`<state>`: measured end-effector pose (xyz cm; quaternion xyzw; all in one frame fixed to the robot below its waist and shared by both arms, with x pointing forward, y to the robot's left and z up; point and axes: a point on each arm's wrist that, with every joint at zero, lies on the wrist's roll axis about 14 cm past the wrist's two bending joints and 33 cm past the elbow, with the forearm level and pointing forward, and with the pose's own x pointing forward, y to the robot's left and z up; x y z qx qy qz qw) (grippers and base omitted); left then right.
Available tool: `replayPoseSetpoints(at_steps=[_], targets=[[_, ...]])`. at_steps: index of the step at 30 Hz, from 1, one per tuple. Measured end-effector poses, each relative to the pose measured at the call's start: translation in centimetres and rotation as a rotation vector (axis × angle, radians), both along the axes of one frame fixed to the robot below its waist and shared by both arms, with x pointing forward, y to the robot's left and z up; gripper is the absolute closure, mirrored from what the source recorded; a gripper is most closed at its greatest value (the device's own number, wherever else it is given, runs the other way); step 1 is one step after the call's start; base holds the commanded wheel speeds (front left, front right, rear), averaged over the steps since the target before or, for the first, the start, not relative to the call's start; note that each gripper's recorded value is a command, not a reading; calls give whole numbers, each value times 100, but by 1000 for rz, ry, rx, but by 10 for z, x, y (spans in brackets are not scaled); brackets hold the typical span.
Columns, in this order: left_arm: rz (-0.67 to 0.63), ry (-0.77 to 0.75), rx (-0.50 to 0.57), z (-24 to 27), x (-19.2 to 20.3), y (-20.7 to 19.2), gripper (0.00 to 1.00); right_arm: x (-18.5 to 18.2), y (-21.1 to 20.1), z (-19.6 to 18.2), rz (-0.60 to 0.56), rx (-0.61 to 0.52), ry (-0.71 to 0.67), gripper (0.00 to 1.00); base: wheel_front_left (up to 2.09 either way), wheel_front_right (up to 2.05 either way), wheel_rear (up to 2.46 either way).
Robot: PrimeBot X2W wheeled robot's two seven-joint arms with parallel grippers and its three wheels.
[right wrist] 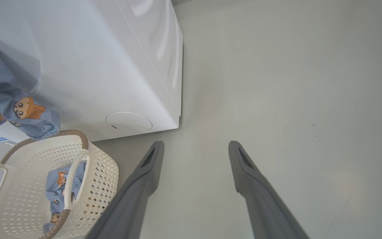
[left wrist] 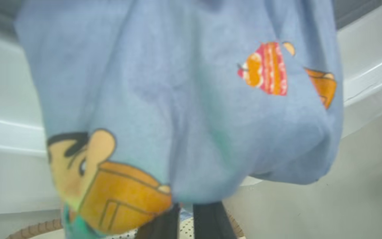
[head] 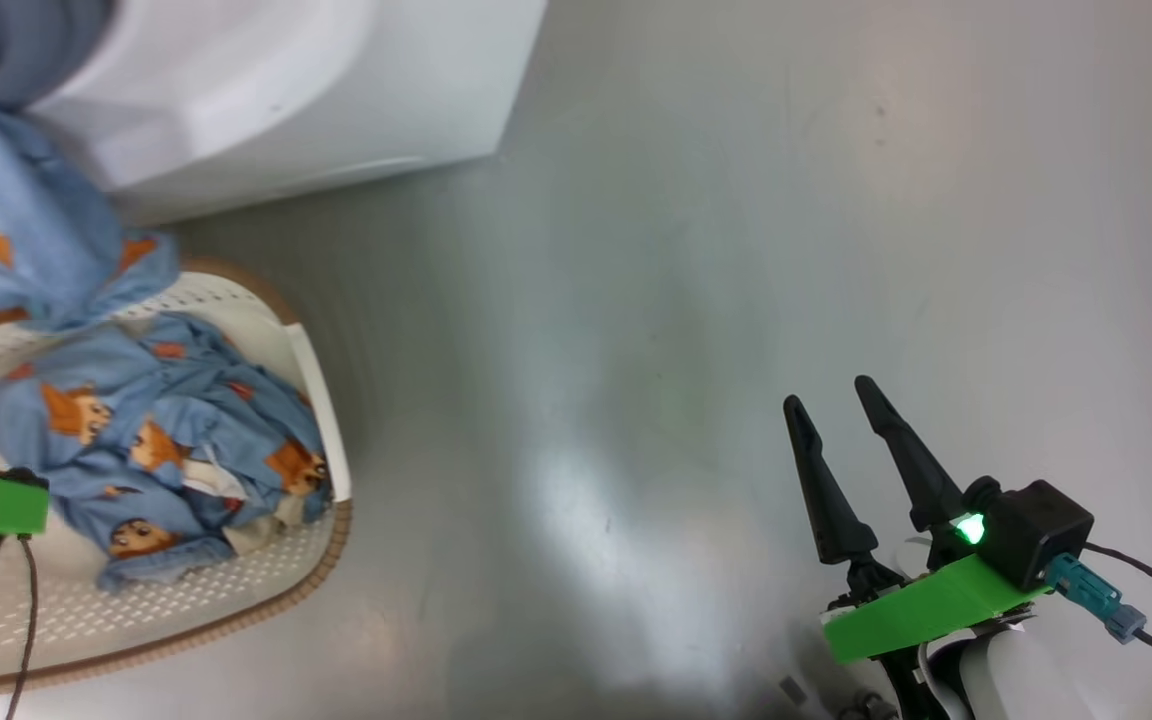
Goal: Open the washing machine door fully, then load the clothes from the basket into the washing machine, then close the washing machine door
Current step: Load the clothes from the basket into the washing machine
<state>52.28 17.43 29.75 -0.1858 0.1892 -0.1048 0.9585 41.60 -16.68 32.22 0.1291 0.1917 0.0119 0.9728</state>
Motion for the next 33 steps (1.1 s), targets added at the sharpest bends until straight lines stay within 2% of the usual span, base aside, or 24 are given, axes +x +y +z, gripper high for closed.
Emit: replayPoseSetpoints(at_steps=[7, 14, 21, 33], targets=[[-23, -193, 39, 69, 15, 7, 100, 8, 10, 12, 25, 21, -37, 0, 0, 0, 0], [-49, -322, 54, 113, 28, 6, 100, 8, 12, 19, 22, 32, -52, 0, 0, 0, 0], [-61, -404, 97, 137, 62, 10, 100, 5, 8, 19, 10, 32, -46, 0, 0, 0, 0], [-79, -394, 150, 134, 123, 7, 100, -1, 5, 8, 2, 29, -12, 0, 0, 0, 0]])
